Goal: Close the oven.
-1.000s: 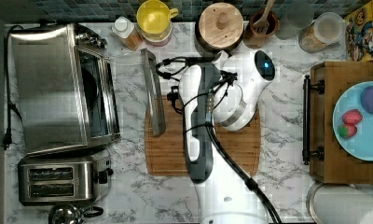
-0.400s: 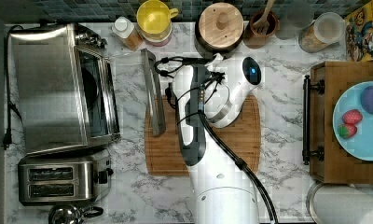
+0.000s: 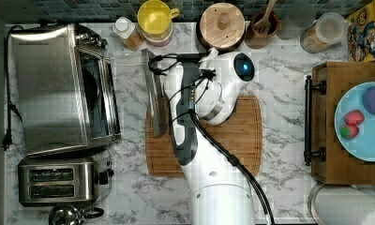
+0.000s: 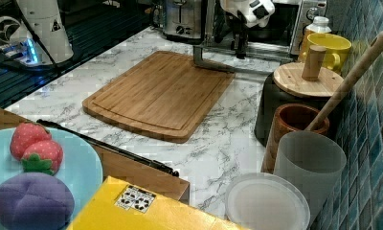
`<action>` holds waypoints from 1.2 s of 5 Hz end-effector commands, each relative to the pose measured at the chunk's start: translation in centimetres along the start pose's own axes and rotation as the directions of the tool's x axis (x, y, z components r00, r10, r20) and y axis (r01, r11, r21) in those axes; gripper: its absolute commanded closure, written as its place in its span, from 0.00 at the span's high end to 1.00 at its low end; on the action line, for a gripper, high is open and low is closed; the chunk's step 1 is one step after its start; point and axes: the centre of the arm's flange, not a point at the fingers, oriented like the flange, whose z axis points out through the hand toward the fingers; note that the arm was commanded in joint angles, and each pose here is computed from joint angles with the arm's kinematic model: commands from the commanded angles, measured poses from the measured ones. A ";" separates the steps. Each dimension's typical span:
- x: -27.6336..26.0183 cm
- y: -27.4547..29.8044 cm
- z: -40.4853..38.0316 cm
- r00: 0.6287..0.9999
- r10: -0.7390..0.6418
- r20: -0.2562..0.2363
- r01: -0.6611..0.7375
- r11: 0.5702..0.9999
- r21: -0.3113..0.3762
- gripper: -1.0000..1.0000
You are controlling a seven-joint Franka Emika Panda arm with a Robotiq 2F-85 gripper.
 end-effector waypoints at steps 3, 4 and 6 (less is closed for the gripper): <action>3.8 -5.4 0.3 0.997 -0.070 0.042 0.065 0.993 0.100 0.00; 4.1 -5.5 1.1 0.994 -0.073 0.087 0.060 0.988 0.140 0.00; 4.0 -7.2 3.0 0.992 -0.076 0.097 0.055 0.977 0.205 0.00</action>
